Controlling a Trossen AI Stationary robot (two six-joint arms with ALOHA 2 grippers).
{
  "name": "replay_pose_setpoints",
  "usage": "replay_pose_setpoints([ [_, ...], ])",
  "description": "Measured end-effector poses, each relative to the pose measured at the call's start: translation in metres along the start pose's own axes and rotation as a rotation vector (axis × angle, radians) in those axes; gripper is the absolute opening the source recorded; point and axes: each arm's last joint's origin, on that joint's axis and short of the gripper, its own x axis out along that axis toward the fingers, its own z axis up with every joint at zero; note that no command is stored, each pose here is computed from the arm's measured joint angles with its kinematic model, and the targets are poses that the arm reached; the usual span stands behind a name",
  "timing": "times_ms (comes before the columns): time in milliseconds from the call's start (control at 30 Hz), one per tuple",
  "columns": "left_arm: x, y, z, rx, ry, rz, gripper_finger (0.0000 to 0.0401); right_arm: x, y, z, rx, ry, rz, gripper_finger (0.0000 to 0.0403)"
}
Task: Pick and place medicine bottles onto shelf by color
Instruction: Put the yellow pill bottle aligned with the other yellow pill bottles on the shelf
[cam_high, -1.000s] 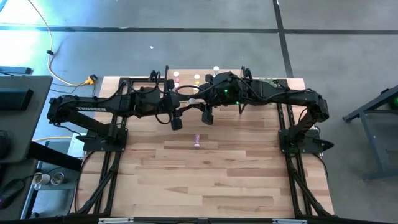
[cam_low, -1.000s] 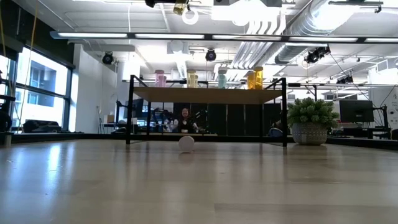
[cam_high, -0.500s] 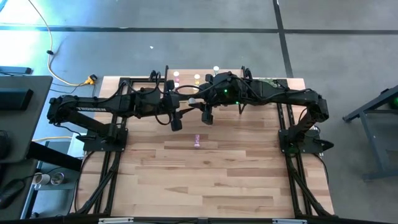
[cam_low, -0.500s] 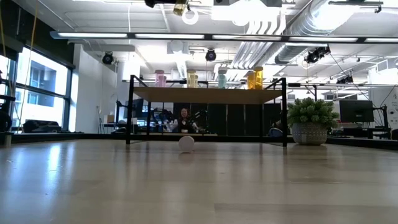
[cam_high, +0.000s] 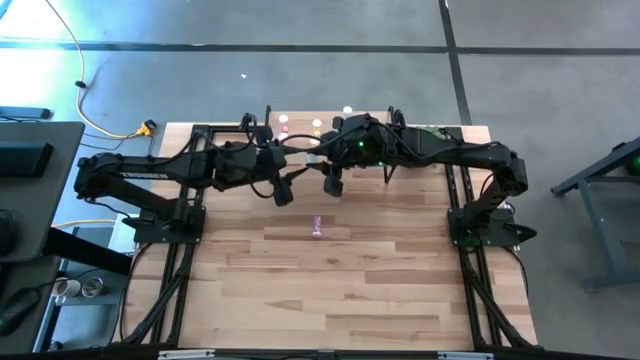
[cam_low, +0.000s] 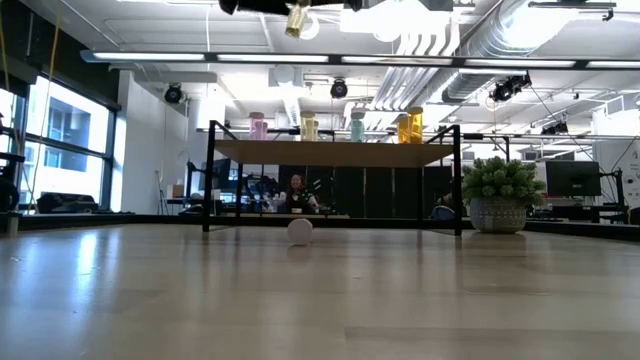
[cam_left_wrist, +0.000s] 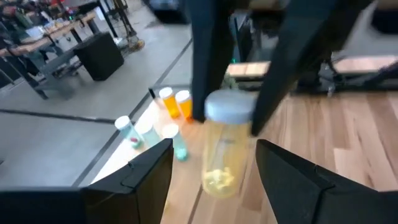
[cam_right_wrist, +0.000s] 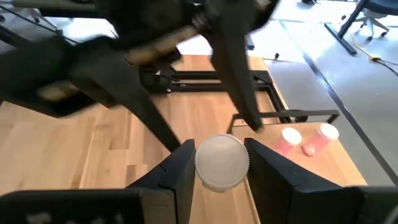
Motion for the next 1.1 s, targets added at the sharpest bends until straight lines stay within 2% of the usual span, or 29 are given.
replay_pose_setpoints([
  [167,-0.004,0.002,0.000,0.001,0.003,0.005,0.0216,0.001,-0.012,-0.002,0.017,0.010,-0.029,0.0118],
  [467,-0.021,0.013,0.002,0.011,-0.001,0.027,0.0216,0.000,-0.046,-0.008,0.118,0.035,-0.109,0.0118],
  [667,-0.034,0.027,-0.002,0.009,0.028,0.031,0.0216,-0.002,-0.073,-0.012,0.082,0.040,-0.172,0.0118],
  [833,-0.038,0.035,-0.011,-0.056,0.108,-0.029,0.0216,-0.007,-0.099,-0.011,0.040,-0.012,-0.246,0.0118],
  [1100,-0.032,0.036,-0.023,-0.121,0.212,-0.134,0.0216,-0.014,-0.137,-0.012,0.082,-0.086,-0.353,0.0118],
])
